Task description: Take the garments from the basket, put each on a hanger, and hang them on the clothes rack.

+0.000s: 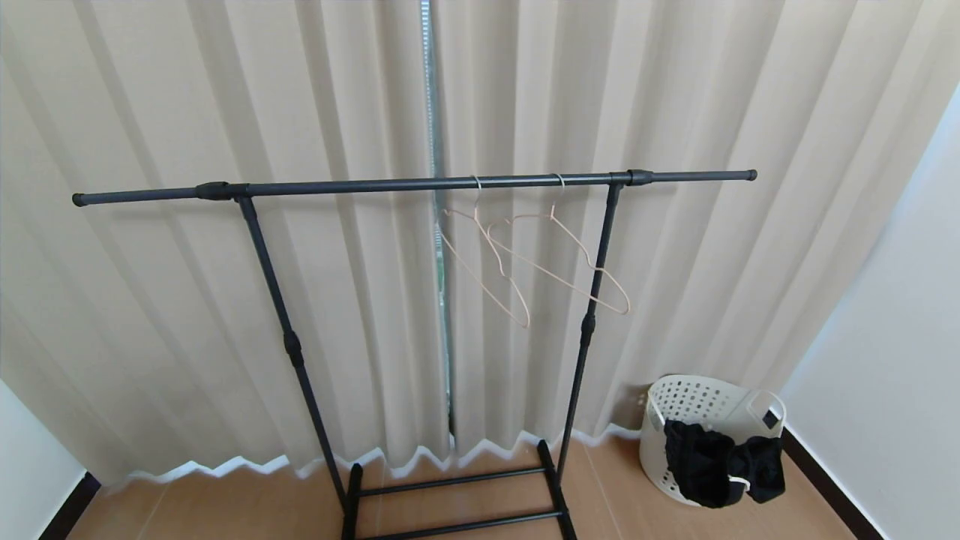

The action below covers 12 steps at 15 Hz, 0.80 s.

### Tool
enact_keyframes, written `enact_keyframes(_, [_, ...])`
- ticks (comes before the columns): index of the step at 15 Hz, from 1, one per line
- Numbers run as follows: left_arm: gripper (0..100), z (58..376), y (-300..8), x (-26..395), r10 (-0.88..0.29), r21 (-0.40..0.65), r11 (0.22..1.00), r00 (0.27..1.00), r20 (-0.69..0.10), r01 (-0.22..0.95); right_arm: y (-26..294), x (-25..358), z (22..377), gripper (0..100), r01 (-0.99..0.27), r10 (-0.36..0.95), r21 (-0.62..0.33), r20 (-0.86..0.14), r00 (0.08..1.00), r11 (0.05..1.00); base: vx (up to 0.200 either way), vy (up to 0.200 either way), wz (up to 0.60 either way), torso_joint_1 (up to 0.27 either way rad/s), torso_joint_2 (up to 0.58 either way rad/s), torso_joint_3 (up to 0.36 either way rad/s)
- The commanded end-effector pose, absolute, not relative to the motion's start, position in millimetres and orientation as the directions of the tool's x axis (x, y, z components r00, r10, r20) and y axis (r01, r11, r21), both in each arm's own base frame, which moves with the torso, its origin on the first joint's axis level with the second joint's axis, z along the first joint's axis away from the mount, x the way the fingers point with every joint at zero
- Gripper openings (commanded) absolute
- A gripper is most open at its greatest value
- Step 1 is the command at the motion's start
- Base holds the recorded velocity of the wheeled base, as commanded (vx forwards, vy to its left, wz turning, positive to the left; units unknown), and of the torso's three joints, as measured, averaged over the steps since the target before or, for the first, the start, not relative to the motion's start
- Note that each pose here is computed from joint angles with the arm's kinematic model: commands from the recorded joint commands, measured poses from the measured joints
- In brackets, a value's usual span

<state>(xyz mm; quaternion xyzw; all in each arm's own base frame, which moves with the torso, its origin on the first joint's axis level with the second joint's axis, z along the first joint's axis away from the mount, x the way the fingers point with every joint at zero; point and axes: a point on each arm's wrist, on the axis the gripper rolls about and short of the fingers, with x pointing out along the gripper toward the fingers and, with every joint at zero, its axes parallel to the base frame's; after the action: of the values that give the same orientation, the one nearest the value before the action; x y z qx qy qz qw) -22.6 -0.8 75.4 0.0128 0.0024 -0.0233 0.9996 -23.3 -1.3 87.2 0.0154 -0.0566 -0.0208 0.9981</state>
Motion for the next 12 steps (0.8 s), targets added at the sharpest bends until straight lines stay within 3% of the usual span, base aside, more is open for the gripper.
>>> enact_keyframes(1, [100,75.4,-0.9,-22.6,-0.048,0.026,0.999,0.999,-0.005,0.048,-1.3,-23.4,87.3,100,0.039,-0.043,0.033,0.113,0.993,0.999,0.0,0.0,0.0,0.0,0.0,0.0])
enact_keyframes(12, [100,75.4,-0.9,-22.6,-0.048,0.027,0.998,0.999,-0.005,0.048,-1.3,-23.4,87.3,100,0.041,-0.043,0.024,0.113,0.993,0.999,0.0,0.0,0.0,0.0,0.0,0.0])
